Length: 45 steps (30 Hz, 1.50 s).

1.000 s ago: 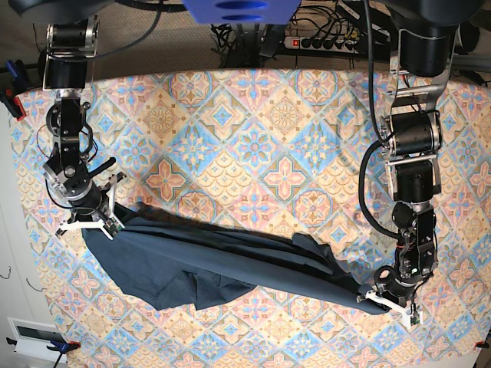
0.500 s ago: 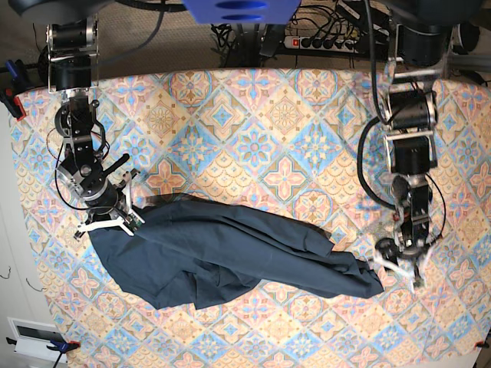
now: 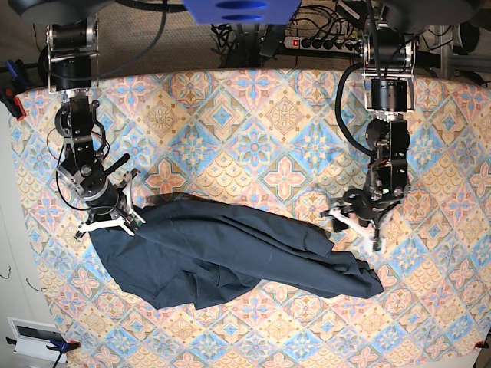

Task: Layout the t-shirt on the table in an organized manner, then fold the t-shirt properly
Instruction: 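Lower the shirt and regrasp its edges with both grippers, then stretch the shirt flat by pulling both grippers apart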

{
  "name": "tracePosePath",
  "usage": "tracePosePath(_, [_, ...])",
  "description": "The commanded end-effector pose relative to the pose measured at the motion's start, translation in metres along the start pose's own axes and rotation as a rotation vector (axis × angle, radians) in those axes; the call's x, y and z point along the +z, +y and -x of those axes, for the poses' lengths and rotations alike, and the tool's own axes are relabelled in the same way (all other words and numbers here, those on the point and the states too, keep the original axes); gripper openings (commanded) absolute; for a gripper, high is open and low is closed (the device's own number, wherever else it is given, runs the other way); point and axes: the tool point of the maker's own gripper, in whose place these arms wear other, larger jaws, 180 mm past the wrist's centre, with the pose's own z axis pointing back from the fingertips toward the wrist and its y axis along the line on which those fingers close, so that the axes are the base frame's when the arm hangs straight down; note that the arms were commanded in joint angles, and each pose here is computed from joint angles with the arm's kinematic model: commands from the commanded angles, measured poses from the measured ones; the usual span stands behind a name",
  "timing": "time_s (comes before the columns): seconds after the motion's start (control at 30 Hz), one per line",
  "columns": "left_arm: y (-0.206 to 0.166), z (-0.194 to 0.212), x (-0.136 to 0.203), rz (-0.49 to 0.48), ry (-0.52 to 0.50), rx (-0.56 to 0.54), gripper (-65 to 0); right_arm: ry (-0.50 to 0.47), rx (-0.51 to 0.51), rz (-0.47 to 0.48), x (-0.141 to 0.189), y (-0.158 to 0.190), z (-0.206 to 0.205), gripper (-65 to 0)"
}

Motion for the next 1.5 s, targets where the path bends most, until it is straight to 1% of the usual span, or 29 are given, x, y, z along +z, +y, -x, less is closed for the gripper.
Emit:
tracePosePath(0.0, [-0.013, -0.021, 0.003, 0.032, -0.054, -0.019, -20.0, -0.034, 0.005, 0.045, 0.004, -0.019, -0.009, -64.3])
tracePosePath(0.07, [-0.024, -0.019, 0.001, 0.050, -0.046, -0.042, -13.2, -0.034, 0.005, 0.045, 0.004, -0.019, -0.009, -64.3])
tracePosePath(0.1, [-0.029, -0.018, -0.001, 0.060, -0.043, -0.046, -10.8, -0.035, 0.005, 0.045, 0.005, -0.019, -0.010, -64.3])
tracePosePath(0.13, [-0.039, -0.014, -0.004, 0.076, -0.041, -0.046, -10.0, -0.038, 0.006, 0.046, 0.005, -0.019, -0.011, -64.3])
tracePosePath(0.2, [-0.053, -0.019, -0.008, 0.098, -0.056, -0.046, -10.3, -0.038, 0.006, 0.046, 0.005, -0.019, -0.011, -64.3])
tracePosePath(0.3, [-0.065, -0.023, -0.014, 0.116, -0.053, -0.026, -10.7, -0.041, 0.007, 0.048, 0.005, -0.020, -0.012, -64.3])
tracePosePath(0.37, [-0.074, -0.026, -0.020, 0.131, -0.046, -0.003, -12.1, -0.041, 0.007, 0.048, 0.005, -0.020, -0.012, -64.3])
tracePosePath(0.43, [-0.082, -0.032, -0.026, 0.140, -0.054, 0.011, -15.3, -0.040, 0.006, 0.049, 0.005, -0.020, -0.011, -64.3])
tracePosePath(0.5, [-0.086, -0.038, -0.032, 0.143, -0.074, 0.023, -22.1, -0.040, 0.005, 0.050, 0.006, -0.021, -0.011, -64.3])
tracePosePath(0.53, [-0.087, -0.039, -0.034, 0.144, -0.077, 0.027, -28.8, -0.040, 0.005, 0.050, 0.006, -0.021, -0.011, -64.3])
tracePosePath(0.57, [-0.086, -0.038, -0.035, 0.142, -0.076, 0.029, -36.8, -0.040, 0.005, 0.050, 0.006, -0.021, -0.011, -64.3])
tracePosePath(0.63, [-0.089, -0.043, -0.032, 0.153, -0.092, 0.033, -60.5, -0.037, 0.004, 0.049, 0.005, -0.020, -0.010, -64.3])
tracePosePath(0.67, [-0.091, -0.046, -0.029, 0.159, -0.105, 0.027, -65.0, -0.035, 0.003, 0.047, 0.005, -0.020, -0.009, -64.3])
tracePosePath(0.7, [-0.095, -0.052, -0.023, 0.168, -0.130, 0.021, -65.0, -0.036, 0.003, 0.048, 0.005, -0.021, -0.010, -64.3])
tracePosePath(0.77, [-0.096, -0.049, -0.008, 0.181, -0.145, 0.009, -65.0, -0.036, 0.002, 0.049, 0.005, -0.021, -0.009, -64.3])
tracePosePath(0.8, [-0.089, -0.052, 0.004, 0.174, -0.168, -0.007, -65.0, -0.036, 0.002, 0.049, 0.005, -0.021, -0.009, -64.3])
tracePosePath(0.87, [-0.078, -0.058, 0.037, 0.167, -0.225, -0.038, -65.0, -0.035, 0.001, 0.050, 0.005, -0.021, -0.009, -64.3])
tracePosePath(0.97, [-0.065, -0.061, 0.077, 0.150, -0.290, -0.062, -65.0, -0.035, 0.001, 0.050, 0.005, -0.021, -0.009, -64.3])
tracePosePath(1.03, [-0.054, -0.054, 0.105, 0.128, -0.312, -0.080, -65.0, -0.036, 0.004, 0.051, 0.005, -0.021, -0.010, -64.3])
tracePosePath(1.13, [-0.032, -0.027, 0.133, 0.094, -0.286, -0.084, -65.0, -0.034, 0.007, 0.046, 0.005, -0.019, -0.010, -64.3])
tracePosePath(1.17, [-0.019, -0.016, 0.137, 0.070, -0.261, -0.081, -65.0, -0.031, 0.008, 0.039, 0.005, -0.015, -0.009, -64.3])
tracePosePath(1.23, [0.010, -0.001, 0.143, 0.017, -0.228, -0.056, -65.0, -0.022, 0.020, 0.000, 0.004, 0.003, -0.005, -64.3])
tracePosePath(1.33, [0.043, 0.024, 0.154, -0.040, -0.181, 0.011, -65.0, -0.023, 0.043, -0.046, 0.001, 0.022, -0.006, -64.3])
tracePosePath(1.4, [0.060, 0.041, 0.161, -0.076, -0.145, 0.042, -65.0, -0.028, 0.061, -0.070, -0.001, 0.032, -0.010, -64.3])
tracePosePath(1.47, [0.071, 0.050, 0.165, -0.105, -0.127, 0.050, -65.0, -0.029, 0.071, -0.087, -0.002, 0.039, -0.011, -64.3])
